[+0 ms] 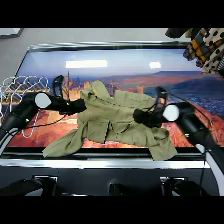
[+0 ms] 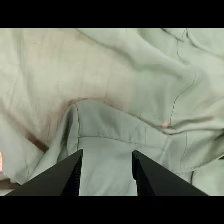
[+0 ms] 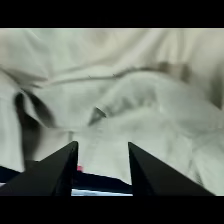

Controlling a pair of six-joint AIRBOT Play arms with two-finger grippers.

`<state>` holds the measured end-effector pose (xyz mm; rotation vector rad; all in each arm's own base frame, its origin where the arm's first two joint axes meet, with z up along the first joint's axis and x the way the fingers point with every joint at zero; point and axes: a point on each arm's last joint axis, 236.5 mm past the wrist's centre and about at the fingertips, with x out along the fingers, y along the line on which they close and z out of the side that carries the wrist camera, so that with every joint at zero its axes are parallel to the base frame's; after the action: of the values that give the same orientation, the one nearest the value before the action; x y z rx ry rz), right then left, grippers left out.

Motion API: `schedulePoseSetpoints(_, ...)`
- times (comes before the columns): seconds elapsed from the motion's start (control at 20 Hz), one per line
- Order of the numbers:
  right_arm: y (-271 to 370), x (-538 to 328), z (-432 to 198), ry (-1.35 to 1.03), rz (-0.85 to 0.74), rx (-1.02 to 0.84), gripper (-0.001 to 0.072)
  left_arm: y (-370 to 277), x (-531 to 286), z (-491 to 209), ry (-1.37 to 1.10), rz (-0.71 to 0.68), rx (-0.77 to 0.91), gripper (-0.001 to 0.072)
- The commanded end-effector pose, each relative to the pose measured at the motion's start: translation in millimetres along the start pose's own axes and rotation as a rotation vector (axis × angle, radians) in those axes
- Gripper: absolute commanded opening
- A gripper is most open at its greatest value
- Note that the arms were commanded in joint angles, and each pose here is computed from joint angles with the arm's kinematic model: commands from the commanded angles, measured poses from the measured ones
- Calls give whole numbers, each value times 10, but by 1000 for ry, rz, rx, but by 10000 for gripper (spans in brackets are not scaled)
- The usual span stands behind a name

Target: Fold the clothes and pants, and hang the long-sleeved shirts on hangers.

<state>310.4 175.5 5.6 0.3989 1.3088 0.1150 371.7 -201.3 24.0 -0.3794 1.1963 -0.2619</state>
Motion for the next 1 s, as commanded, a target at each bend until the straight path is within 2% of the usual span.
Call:
schedulePoseSetpoints(0.0,-24,277,-122,16,-140,-105,389,-27,56,-97,9,51,91,376)
schedulePoseSetpoints(0.2,-99,527,-75,21,-177,-101,385,-10,117,-125,24,58,76,376)
schedulePoseSetpoints(0.4,-13,656,46,-25,-142,-88,383,3,128,-125,25,63,78,376)
schedulePoseSetpoints(0.75,-122,863,-45,28,-182,-69,381,4,128,-124,25,63,78,376)
schedulePoseSetpoints(0.95,-123,864,-19,16,-183,-55,245,8,128,-124,25,65,79,376)
